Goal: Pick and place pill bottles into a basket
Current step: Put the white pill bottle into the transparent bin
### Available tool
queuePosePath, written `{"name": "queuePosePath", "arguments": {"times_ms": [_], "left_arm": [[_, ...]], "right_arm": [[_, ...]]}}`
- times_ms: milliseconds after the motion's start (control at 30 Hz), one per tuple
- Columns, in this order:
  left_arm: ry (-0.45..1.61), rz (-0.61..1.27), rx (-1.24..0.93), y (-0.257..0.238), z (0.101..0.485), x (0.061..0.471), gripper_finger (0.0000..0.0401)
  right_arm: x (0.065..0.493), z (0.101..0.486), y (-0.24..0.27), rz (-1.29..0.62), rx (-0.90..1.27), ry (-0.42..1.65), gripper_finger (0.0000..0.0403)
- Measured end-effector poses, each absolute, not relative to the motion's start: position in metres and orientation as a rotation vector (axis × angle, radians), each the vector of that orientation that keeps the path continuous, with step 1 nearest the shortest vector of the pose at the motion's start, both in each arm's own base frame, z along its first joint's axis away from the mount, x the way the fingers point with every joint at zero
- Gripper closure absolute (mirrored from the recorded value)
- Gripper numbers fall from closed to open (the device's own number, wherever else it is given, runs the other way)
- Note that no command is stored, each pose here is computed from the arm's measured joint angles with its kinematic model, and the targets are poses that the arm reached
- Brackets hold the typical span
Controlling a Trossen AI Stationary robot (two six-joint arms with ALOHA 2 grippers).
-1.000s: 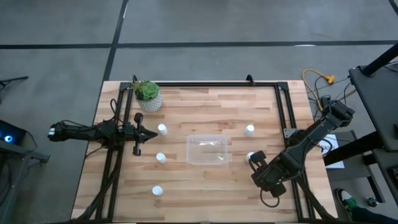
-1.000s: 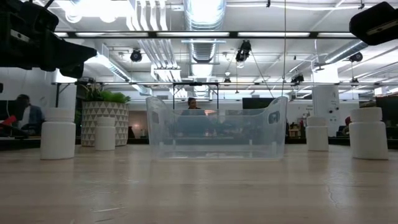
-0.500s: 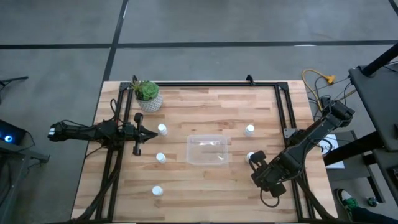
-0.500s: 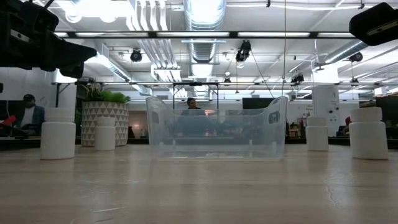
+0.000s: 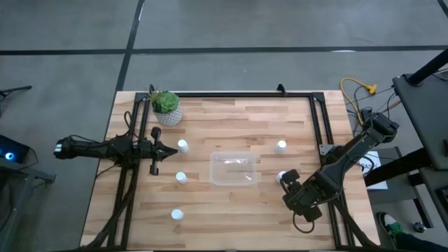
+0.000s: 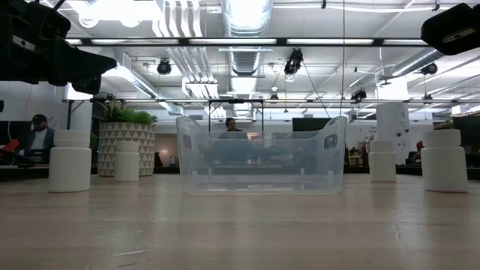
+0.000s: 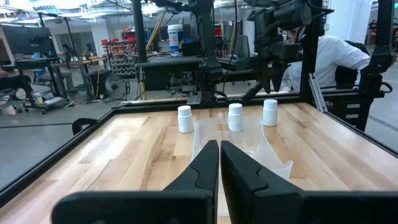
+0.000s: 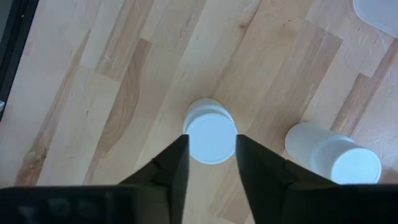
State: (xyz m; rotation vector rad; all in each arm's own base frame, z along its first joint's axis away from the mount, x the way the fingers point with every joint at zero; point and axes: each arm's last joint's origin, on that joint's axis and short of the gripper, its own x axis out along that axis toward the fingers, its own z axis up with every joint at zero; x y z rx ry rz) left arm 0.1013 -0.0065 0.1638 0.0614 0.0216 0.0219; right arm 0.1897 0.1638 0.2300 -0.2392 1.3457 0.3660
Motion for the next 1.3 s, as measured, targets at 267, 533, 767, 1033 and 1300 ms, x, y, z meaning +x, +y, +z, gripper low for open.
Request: {"name": "queuePosePath", "arguments": {"times_ms": [267,533,767,1033,1300], "left_arm": [[0.021,0.022,0.061,-0.0065,0.1639,0.1013,0.0401],[0.022,0.022,0.061,-0.0064,0.1638,0.1013,0.0401],[0.022,0.022,0.061,-0.0064,0.1638,0.1013,0.0401],[0.022,0.022,0.061,-0.0065,0.1638,0.1013,0.0401],[0.022,0.022,0.061,-0.0065,0.1638,0.1013,0.0401]], "right_arm": [[0.1897,0.2299,0.1638,0.364,-0.240,1.345,0.0202],[0.1899,0.2299,0.1639,0.365,-0.239,1.343,0.0165],[0.1918,0.2305,0.1656,0.378,-0.233,1.319,0.0154],[0.1915,0.2295,0.1654,0.363,-0.215,1.324,0.0156],[0.1883,0.2208,0.1625,0.347,-0.219,1.353,0.0160]]}}
